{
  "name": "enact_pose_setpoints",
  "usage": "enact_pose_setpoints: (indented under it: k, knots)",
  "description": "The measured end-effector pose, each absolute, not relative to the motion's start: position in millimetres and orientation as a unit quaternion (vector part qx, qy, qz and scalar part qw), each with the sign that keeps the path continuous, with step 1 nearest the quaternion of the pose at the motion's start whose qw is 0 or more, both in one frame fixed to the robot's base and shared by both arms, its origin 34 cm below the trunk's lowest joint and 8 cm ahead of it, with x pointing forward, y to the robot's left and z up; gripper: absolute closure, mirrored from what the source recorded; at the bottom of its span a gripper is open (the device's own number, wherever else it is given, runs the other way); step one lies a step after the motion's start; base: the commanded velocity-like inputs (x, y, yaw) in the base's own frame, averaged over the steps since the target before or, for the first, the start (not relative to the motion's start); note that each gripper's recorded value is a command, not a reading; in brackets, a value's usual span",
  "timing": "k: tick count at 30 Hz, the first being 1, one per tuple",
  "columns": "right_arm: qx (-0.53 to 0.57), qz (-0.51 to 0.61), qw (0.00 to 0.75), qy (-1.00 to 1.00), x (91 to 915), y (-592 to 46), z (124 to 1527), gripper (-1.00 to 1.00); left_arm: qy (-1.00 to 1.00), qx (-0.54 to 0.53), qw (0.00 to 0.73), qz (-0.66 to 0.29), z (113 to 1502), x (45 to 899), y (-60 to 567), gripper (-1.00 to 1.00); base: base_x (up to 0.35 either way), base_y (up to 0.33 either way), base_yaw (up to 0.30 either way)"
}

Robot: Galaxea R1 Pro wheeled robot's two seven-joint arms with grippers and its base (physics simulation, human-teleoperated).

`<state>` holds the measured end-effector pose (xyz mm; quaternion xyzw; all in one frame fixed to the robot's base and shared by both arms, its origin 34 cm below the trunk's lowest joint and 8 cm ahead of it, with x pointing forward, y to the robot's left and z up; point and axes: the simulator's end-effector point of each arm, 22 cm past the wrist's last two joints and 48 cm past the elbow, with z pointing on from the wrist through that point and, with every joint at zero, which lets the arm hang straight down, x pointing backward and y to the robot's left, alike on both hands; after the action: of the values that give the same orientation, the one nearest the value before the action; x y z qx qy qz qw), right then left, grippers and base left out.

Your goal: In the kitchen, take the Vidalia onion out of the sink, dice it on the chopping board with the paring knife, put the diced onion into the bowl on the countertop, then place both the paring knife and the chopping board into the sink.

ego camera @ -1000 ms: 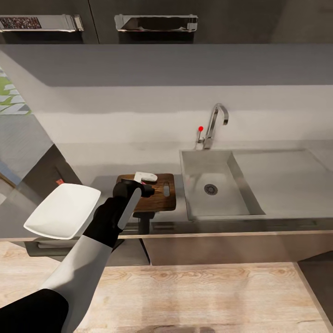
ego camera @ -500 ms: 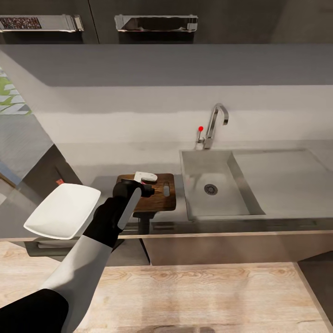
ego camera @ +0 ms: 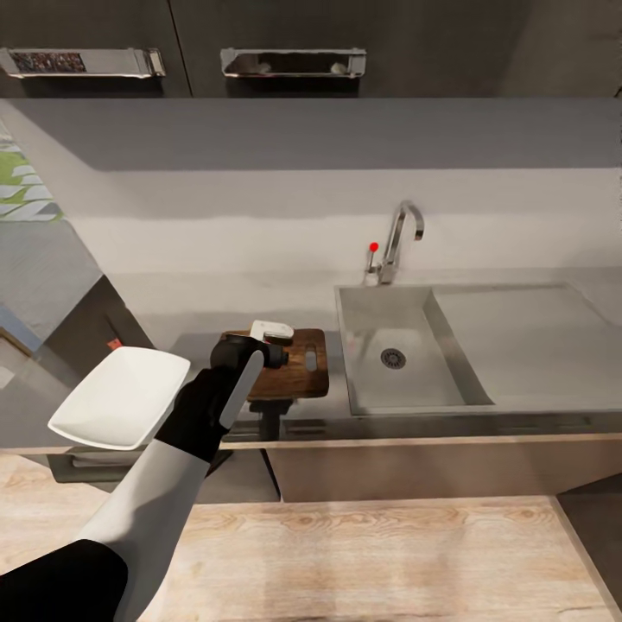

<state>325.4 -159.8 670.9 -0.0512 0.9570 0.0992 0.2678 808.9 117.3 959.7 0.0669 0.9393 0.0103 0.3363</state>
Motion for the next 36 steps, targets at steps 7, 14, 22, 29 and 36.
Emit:
enact_pose_setpoints:
  k: [7, 14, 22, 29, 36]
  knots:
    - [-0.052, 0.099, 0.273, 0.955, 329.1, -159.8, 673.3, -1.0, 0.937, 0.067, 0.342, 0.011, 967.6, 809.3, 117.1, -1.0, 0.0, 0.0, 0.0]
    - [-0.052, 0.099, 0.279, 0.954, 332.8, -159.8, 675.8, -1.0, 0.935, 0.067, 0.347, 0.011, 975.5, 809.7, 117.5, -1.0, 0.0, 0.0, 0.0]
    - [-0.053, 0.098, 0.285, 0.952, 337.0, -159.8, 678.7, -1.0, 0.933, 0.067, 0.353, 0.011, 984.5, 809.9, 117.1, -1.0, 0.0, 0.0, 0.0]
    - [-0.054, 0.098, 0.29, 0.95, 340.6, -159.7, 681.3, -1.0, 0.931, 0.066, 0.358, 0.012, 992.2, 810.2, 117.8, -1.0, 0.0, 0.0, 0.0]
    - [-0.054, 0.098, 0.295, 0.949, 344.1, -159.7, 683.9, -1.0, 0.929, 0.067, 0.363, 0.013, 1000.1, 810.2, 117.6, -1.0, 0.0, 0.0, 0.0]
